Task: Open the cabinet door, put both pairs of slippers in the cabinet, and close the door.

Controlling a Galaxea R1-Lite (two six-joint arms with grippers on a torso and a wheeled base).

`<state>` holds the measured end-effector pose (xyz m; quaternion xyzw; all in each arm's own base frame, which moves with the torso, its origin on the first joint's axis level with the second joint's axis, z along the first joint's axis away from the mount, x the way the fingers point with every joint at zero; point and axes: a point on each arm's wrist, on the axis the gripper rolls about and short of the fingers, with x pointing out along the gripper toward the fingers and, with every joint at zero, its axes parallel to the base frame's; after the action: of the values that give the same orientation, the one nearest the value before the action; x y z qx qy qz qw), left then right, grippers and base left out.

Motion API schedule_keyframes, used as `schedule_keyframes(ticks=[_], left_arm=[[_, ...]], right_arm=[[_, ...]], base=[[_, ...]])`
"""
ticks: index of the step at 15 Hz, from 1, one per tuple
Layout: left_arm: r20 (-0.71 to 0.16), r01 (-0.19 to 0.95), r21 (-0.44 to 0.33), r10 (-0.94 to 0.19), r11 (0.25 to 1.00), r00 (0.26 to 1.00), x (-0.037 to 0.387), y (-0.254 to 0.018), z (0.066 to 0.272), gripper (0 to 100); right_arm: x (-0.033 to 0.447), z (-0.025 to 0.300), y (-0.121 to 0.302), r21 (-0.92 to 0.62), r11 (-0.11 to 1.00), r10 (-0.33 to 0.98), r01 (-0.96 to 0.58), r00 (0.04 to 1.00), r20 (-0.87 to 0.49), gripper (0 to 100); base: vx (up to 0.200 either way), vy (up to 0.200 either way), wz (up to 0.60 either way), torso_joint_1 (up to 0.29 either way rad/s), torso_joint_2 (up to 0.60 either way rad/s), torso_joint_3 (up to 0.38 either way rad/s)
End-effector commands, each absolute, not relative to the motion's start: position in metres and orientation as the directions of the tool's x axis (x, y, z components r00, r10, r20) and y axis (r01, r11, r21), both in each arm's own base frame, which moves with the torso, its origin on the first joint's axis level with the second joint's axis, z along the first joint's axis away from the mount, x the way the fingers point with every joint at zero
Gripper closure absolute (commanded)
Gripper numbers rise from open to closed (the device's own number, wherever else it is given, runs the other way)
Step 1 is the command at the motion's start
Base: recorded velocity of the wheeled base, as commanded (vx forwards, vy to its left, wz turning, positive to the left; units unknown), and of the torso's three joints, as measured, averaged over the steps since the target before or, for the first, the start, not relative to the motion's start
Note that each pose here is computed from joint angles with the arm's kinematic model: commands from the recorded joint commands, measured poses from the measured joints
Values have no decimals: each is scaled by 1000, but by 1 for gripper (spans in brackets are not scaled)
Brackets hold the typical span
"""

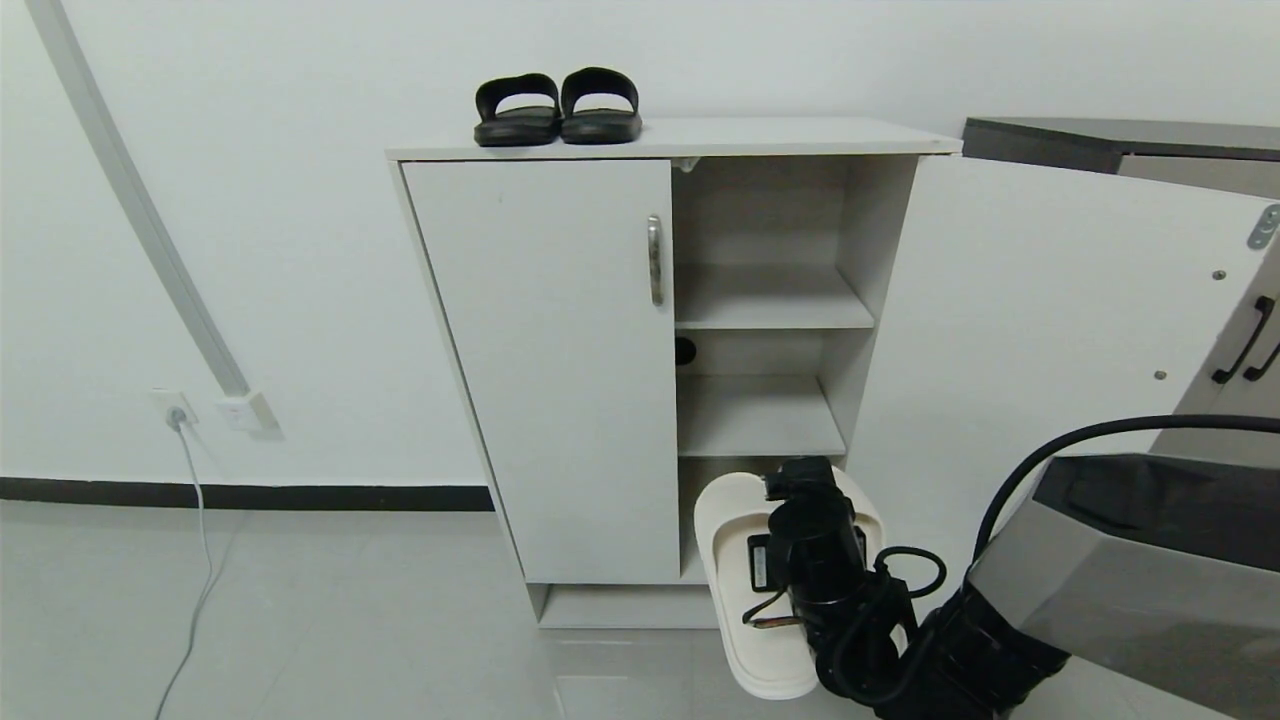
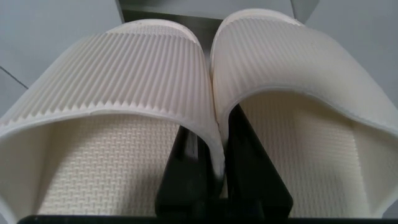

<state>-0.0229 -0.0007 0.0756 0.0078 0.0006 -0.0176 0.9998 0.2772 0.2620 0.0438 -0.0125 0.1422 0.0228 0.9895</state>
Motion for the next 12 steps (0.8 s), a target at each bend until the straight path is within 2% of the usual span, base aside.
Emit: schedule_keyframes(ticks=[1,5,12], left_arm=[[-3,35,15,-35,999,999,-23,-1,76,100],[-6,35,15,-35,999,999,-23,-1,76,100],[-5,35,15,-35,999,999,-23,-1,76,100]], right_arm=[[278,42,263,-21,999,41,-49,958,-285,100],[278,39,263,-18,999,42,-49,958,-283,100],[293,24,269,-17,999,29,-35,961,-276,100]], base=[[0,0,0,0,0,0],[0,0,0,-1,1,-25],[0,0,0,2,1,-180]])
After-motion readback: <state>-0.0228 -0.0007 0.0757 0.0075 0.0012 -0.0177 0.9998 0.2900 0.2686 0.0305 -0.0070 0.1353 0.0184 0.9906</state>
